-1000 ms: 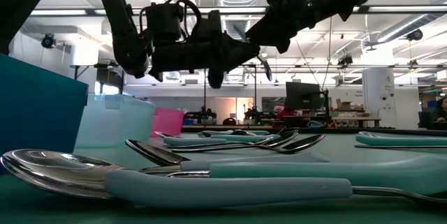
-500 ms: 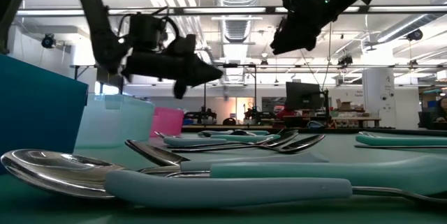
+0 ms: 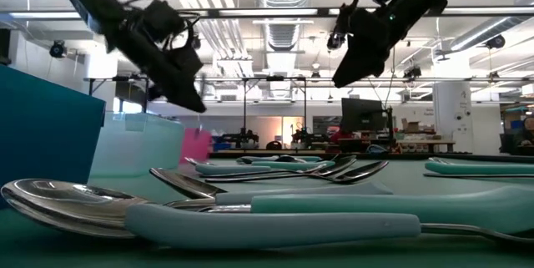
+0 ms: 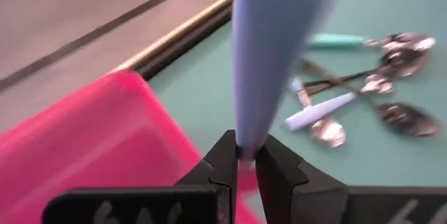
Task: Sort silverware by color (type)
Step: Put the blue spoon into the pink bin
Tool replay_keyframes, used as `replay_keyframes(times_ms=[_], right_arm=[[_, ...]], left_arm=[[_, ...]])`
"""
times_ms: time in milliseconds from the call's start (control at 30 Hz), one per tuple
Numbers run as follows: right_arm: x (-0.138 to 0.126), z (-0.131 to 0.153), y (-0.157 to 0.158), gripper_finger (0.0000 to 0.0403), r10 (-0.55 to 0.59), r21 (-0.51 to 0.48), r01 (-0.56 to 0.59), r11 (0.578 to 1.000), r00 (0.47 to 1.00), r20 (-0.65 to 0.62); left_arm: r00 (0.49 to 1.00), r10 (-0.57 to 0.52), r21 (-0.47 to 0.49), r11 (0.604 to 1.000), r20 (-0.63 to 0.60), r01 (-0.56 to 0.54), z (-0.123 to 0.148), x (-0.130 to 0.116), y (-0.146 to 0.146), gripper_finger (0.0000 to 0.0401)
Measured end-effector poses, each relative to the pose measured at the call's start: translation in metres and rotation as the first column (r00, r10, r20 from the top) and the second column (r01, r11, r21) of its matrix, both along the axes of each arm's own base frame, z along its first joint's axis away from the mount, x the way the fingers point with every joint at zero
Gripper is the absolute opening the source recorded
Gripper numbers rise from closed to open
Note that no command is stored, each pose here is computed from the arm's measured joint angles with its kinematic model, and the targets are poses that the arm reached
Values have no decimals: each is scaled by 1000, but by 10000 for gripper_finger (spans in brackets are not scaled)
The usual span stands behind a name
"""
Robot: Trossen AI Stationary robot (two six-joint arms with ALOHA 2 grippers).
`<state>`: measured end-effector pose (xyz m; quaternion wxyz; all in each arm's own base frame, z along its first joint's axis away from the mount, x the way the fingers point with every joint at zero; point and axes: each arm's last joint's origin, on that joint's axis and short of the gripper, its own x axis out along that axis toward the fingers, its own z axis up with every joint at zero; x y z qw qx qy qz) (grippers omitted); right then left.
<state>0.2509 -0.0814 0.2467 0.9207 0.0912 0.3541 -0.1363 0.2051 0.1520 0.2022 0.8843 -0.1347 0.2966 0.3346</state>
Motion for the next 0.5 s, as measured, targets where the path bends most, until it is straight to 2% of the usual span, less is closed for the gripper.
replay_keyframes(times_ms=[100, 200, 367, 433, 500], right_arm=[[1, -3, -1, 151, -7, -3, 7, 1000, 1000, -13], [3, -5, -2, 150, -17, -9, 16, 1000, 1000, -25], [3, -7, -2, 152, -17, -6, 17, 1000, 999, -35], [3, -7, -2, 150, -17, -4, 16, 1000, 999, -42], [2, -8, -1, 147, -18, -1, 17, 1000, 999, -47]], left_arm=[[999, 21, 11, 1000, -29, -21, 15, -4, -1, 17], [999, -40, 3, 999, 36, 40, 31, -2, -3, 17], [994, -65, 34, 998, 88, 62, 50, 2, -2, 17], [997, -68, 36, 997, 46, 67, 52, 1, -2, 17], [998, -21, 46, 999, -53, 23, 51, -2, -2, 17]])
